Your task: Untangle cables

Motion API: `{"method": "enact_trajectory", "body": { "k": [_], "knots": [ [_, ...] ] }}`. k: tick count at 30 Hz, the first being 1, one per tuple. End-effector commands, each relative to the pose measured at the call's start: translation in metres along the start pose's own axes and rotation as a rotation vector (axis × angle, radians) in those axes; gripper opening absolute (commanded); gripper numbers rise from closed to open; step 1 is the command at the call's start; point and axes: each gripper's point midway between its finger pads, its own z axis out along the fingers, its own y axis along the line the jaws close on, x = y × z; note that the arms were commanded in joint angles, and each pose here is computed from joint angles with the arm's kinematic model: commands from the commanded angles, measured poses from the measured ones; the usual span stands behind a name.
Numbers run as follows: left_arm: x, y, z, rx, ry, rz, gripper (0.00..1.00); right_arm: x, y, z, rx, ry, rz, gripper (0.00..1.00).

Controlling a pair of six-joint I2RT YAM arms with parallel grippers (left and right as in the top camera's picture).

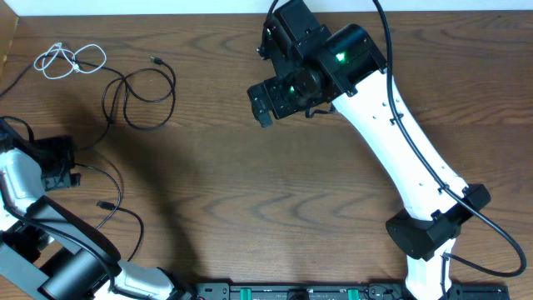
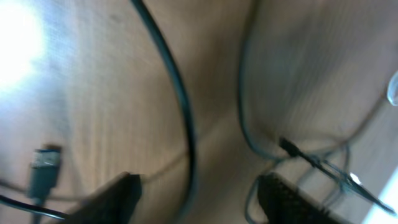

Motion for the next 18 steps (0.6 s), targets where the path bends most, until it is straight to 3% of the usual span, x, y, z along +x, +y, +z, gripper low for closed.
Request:
{"method": "enact_trajectory", "body": {
  "k": [1, 5, 10, 14, 18],
  "knots": [
    [0.012, -0.019, -0.015, 0.094, 0.065, 0.088, 0.76, 0.002, -0.002, 0.000, 0.006, 0.008, 0.004, 0.99],
    [0.010, -0.018, -0.034, 0.083, 0.022, 0.093, 0.85, 0.008, -0.005, 0.000, 0.023, 0.034, -0.021, 0.99],
    [-0.001, -0.008, -0.075, 0.042, -0.140, 0.111, 0.93, 0.008, -0.021, -0.001, 0.109, 0.027, -0.022, 0.99],
    [0.021, -0.031, -0.114, 0.181, -0.146, 0.269, 0.93, 0.006, -0.024, -0.008, 0.115, 0.009, -0.017, 0.99],
    [0.070, -0.053, -0.148, 0.304, -0.130, 0.494, 0.93, 0.003, -0.043, -0.037, 0.126, -0.049, 0.028, 0.99]
  ]
}}
